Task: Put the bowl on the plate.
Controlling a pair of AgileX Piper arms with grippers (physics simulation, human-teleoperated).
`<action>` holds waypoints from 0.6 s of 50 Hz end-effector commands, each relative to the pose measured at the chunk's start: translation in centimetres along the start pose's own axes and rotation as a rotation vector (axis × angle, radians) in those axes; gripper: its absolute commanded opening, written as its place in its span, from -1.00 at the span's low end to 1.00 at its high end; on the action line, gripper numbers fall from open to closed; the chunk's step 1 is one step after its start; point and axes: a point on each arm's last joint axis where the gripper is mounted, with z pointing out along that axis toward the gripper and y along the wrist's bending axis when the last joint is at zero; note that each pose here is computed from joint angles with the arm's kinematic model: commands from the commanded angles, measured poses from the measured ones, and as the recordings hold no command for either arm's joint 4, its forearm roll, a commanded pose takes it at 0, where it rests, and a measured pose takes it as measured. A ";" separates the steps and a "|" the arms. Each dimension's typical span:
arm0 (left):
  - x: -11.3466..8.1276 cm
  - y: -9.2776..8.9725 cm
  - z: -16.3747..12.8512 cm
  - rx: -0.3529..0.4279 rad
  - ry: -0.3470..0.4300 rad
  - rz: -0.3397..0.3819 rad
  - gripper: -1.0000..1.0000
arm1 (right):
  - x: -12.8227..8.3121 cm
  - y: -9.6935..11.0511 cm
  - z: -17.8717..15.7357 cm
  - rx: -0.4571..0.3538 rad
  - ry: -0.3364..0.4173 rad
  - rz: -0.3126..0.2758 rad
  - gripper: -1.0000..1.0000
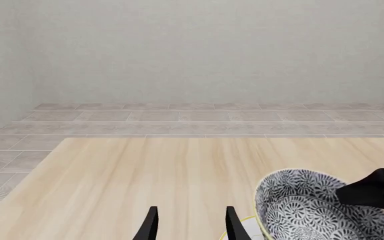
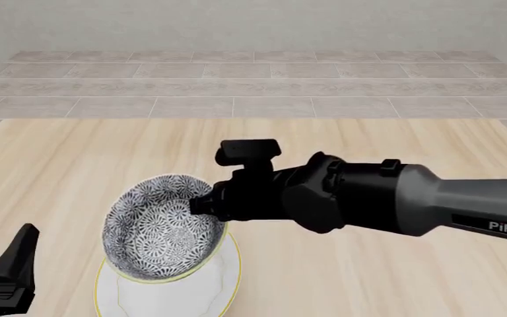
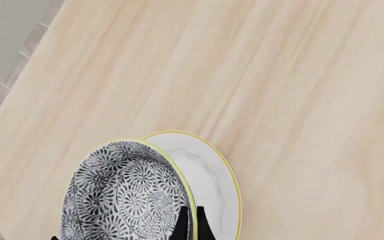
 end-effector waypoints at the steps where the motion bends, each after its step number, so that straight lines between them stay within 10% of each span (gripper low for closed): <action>1: 0.0 0.0 0.0 0.000 0.000 0.000 1.00 | -0.1 0.1 0.2 -0.007 -0.002 0.022 -1.00; 30: 0.0 0.0 0.0 0.000 0.000 0.000 1.00 | 0.4 0.0 1.4 0.000 0.014 0.014 -1.00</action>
